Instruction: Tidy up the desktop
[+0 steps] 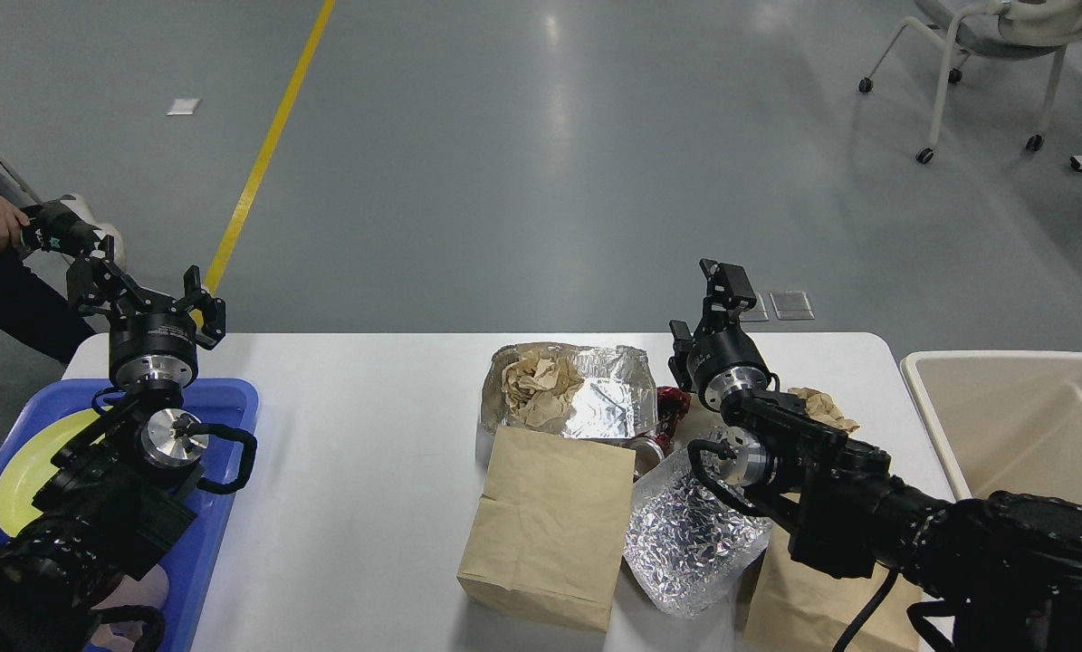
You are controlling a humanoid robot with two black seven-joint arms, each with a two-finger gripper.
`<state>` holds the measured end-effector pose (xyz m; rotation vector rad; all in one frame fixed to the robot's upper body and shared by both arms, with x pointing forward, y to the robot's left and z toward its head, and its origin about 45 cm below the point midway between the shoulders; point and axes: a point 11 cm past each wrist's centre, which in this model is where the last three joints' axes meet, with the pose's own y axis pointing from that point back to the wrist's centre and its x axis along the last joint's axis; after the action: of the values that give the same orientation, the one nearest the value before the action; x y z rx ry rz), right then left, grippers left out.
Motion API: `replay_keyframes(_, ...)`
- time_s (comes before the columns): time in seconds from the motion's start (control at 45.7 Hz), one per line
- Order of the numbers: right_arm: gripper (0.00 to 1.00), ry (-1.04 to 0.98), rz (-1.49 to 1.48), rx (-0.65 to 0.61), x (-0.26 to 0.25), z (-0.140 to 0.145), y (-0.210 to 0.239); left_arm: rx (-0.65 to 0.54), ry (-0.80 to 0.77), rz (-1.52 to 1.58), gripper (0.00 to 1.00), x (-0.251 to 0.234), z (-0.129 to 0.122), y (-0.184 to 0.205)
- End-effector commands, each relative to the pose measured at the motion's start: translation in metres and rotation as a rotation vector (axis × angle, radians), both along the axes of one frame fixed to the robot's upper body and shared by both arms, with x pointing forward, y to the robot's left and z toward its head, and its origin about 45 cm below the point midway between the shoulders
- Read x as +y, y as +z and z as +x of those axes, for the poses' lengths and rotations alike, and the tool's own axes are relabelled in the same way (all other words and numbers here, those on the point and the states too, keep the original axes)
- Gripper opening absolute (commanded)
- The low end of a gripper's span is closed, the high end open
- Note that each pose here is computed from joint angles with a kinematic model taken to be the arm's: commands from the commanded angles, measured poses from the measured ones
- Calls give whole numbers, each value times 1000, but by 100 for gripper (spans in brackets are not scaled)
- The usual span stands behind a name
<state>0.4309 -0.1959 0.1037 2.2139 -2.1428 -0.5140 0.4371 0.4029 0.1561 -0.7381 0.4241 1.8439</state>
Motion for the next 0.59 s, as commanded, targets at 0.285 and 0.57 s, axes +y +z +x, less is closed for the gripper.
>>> replay_keyframes(0.285,100,3,3,2,0,1,1,0,-1,1,97,0,0,0)
replay_keyframes(0.57,100,-6,4,-46,-8,18,24,0,0,2,97,0,0,0)
